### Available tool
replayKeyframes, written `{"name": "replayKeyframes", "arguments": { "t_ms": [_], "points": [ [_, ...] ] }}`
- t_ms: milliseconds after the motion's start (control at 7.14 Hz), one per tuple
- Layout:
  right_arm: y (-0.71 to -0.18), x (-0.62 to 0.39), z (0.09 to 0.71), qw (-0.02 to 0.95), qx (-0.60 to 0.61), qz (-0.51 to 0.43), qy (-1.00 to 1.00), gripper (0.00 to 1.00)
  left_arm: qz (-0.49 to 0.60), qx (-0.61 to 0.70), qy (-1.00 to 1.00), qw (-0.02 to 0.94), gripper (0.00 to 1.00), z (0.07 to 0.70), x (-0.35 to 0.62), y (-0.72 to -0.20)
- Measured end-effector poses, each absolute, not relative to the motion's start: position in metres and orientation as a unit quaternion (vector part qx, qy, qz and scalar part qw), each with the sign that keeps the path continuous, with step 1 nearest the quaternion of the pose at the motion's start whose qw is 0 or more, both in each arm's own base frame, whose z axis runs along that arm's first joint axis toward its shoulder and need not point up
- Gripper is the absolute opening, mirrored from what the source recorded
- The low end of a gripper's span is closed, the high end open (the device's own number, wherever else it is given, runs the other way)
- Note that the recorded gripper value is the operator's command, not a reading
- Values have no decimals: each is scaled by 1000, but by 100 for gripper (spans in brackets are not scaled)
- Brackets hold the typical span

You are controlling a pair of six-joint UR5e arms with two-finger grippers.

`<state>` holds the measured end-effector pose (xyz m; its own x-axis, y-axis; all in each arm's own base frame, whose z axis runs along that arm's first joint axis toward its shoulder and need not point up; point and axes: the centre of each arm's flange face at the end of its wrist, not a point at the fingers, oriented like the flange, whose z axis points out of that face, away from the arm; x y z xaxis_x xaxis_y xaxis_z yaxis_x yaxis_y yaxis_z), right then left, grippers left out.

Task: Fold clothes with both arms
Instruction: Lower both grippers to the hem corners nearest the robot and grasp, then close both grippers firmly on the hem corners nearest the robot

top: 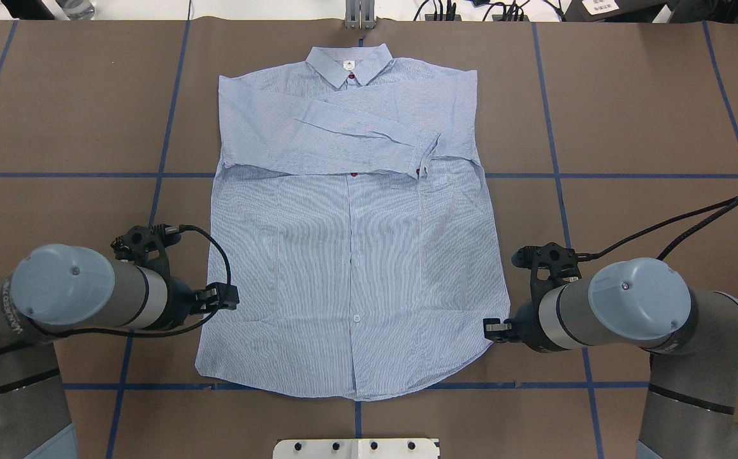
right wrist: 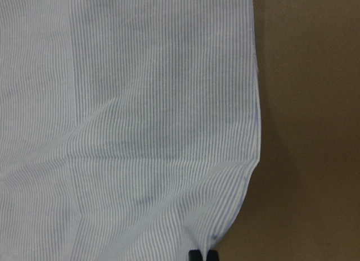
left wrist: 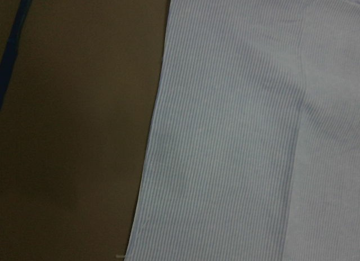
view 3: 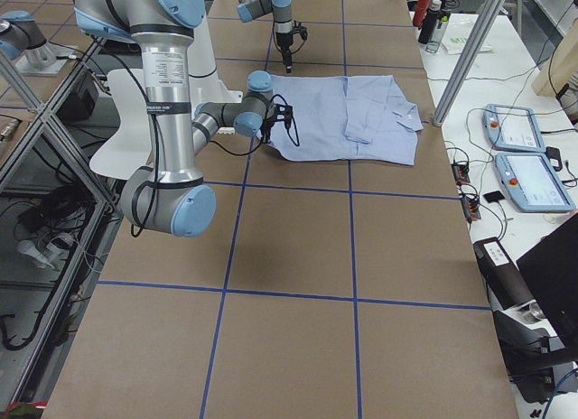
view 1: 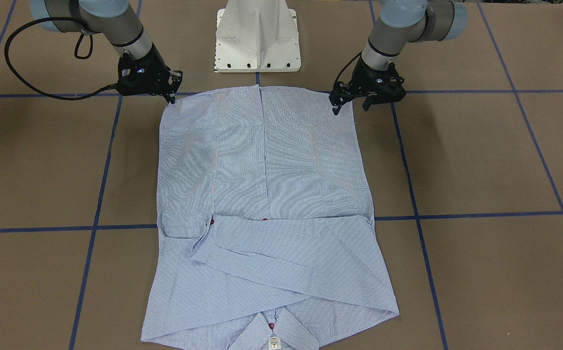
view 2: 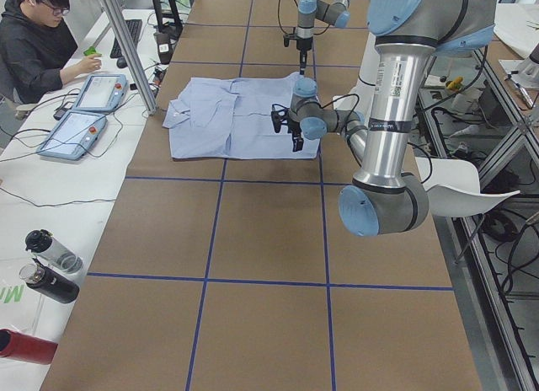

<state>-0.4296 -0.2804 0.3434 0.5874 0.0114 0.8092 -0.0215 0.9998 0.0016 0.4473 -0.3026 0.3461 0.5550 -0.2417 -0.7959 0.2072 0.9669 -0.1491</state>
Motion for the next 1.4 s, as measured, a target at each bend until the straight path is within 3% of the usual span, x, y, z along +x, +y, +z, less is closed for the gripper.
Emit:
{"name": "replayKeyframes", "arguments": {
  "t_ms": [420,1121,1401],
  "points": [
    [-281,-430,342,890,6,9,-456,0,-131,-62,440,886,81,356,474,-257],
    [-286,-426,341,890,8,14,-457,0,-142,-71,414,896,81,366,477,-254],
    [-287,-426,342,890,8,14,-456,0,-146,-70,410,897,75,368,476,-256]
  ]
}}
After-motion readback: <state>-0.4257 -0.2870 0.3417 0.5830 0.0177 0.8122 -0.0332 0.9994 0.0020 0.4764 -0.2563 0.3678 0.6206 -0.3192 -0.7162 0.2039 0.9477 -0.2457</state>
